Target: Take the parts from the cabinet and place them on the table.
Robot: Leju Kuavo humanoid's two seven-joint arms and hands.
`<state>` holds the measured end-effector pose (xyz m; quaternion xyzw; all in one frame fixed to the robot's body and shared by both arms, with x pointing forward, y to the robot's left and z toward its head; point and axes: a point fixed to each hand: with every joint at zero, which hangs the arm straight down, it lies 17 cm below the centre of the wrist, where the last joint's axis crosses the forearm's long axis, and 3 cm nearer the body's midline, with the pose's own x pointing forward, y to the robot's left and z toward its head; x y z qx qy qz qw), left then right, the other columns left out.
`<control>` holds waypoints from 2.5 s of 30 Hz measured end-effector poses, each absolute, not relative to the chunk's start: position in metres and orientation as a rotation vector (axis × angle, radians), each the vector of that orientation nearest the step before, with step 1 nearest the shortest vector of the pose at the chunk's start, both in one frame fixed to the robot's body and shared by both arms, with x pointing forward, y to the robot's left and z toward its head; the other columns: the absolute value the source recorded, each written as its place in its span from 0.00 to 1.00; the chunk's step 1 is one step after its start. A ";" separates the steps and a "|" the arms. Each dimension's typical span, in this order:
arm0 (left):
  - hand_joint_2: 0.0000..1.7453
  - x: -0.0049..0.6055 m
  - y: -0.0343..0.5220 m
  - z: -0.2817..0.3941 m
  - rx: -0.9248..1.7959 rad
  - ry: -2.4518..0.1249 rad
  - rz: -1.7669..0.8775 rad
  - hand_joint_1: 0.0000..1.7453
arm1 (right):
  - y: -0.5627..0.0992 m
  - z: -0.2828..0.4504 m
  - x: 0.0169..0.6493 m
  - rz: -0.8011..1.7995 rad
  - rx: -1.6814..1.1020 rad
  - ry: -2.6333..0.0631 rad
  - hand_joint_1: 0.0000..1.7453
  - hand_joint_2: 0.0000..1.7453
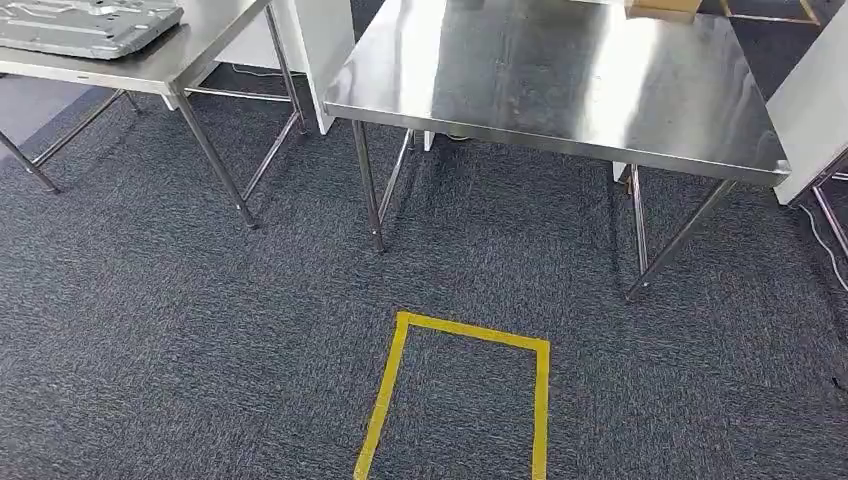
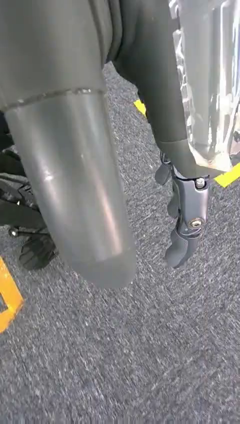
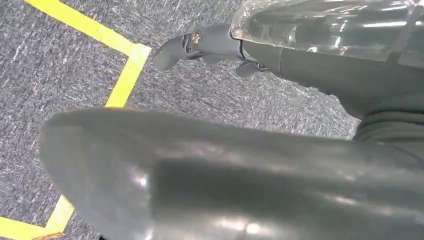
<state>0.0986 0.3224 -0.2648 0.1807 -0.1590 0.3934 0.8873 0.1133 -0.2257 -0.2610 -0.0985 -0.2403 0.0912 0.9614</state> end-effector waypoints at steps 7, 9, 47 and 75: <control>0.00 0.103 0.332 -0.262 0.395 -0.364 0.814 0.00 | -0.216 -0.258 0.126 0.181 -0.174 -0.513 0.00 0.00; 0.00 0.103 0.332 -0.262 0.395 -0.364 0.814 0.00 | -0.215 -0.257 0.127 0.181 -0.172 -0.513 0.00 0.00; 0.00 0.108 0.383 -0.259 0.419 -0.392 0.859 0.00 | -0.211 -0.253 0.150 0.218 -0.148 -0.541 0.00 0.00; 0.00 0.120 0.454 -0.245 0.481 -0.456 0.816 0.00 | -0.205 -0.254 0.141 0.270 -0.138 -0.533 0.00 0.00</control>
